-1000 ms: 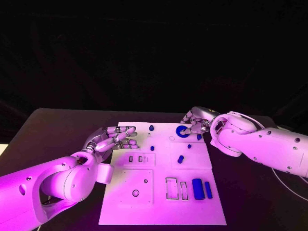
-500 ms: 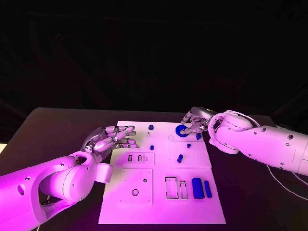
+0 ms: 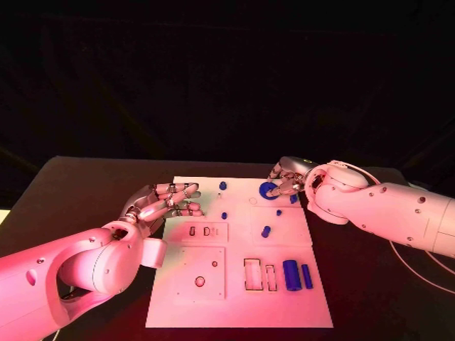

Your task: Assemble the parts on the task board

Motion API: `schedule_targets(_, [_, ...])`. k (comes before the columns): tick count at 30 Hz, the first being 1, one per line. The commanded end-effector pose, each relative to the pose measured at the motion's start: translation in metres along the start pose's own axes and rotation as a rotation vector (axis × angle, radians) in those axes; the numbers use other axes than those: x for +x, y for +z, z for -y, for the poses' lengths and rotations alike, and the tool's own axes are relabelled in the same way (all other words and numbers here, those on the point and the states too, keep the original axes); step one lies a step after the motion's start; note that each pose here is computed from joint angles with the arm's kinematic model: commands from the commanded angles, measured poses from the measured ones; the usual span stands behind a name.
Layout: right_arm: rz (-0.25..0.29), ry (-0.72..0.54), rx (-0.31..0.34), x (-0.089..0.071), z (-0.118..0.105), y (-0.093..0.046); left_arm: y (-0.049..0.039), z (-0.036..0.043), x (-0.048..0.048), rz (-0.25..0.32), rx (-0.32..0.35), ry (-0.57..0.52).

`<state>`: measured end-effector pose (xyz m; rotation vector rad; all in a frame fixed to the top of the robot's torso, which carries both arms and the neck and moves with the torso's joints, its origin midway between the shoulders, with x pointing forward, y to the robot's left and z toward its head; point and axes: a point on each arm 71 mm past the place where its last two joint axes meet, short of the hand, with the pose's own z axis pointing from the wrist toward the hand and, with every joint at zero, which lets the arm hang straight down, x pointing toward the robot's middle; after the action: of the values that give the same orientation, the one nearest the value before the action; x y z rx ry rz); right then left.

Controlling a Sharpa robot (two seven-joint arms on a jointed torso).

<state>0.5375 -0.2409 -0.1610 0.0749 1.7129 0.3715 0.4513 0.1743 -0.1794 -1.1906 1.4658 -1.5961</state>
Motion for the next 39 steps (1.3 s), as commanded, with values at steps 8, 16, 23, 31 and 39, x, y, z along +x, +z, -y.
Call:
schedule_targets(8, [-0.038,-0.054,0.025,0.003,0.003,0.0,0.0004,0.0013,0.0014,-0.017,0.011,-0.005])
schedule_targets(16, [-0.058,-0.041,0.029,0.005,0.004,0.0,0.0005,0.0012,0.0014,-0.018,0.009,-0.005])
schedule_targets(23, [-0.066,-0.041,0.025,0.006,0.003,0.0,0.0005,0.0012,0.0012,-0.018,0.008,-0.005])
schedule_targets(31, [-0.019,-0.046,0.02,0.004,0.0,0.001,0.0003,0.0012,0.0011,-0.017,0.008,-0.005])
schedule_targets(39, [0.091,-0.014,-0.016,-0.001,-0.015,-0.005,0.0003,0.0012,0.0009,-0.018,0.008,-0.005])
